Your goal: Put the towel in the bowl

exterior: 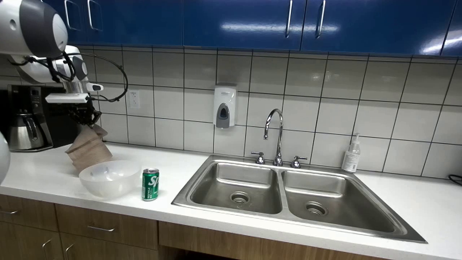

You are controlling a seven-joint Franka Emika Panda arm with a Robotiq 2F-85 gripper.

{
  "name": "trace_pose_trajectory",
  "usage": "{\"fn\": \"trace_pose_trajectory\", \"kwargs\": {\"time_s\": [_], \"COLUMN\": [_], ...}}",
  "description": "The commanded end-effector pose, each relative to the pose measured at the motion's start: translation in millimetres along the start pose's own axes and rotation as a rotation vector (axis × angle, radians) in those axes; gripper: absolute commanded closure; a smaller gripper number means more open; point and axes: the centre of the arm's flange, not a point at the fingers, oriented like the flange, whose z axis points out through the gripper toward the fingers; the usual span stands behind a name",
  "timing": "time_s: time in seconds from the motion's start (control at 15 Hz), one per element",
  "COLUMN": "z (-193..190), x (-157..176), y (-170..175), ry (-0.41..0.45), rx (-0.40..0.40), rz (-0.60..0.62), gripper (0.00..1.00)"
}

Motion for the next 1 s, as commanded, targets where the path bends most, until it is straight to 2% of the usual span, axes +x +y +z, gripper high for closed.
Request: {"fn": "trace_pose_trajectory", "kwargs": {"time_s": [0.0,0.27,0.47,0.93], "z": [-64,-122,-151,-162], "x": [-31,-48,-66,-101], "y": [1,12,29,69], "ry": [0.024,0.072,0.083,0.059], "rx": [-0.006,0.000,-0.004,-0.024], "rz": [0.038,0.070,0.100,0.150], "gripper": [0.99,0.99,0.99,0.99]}}
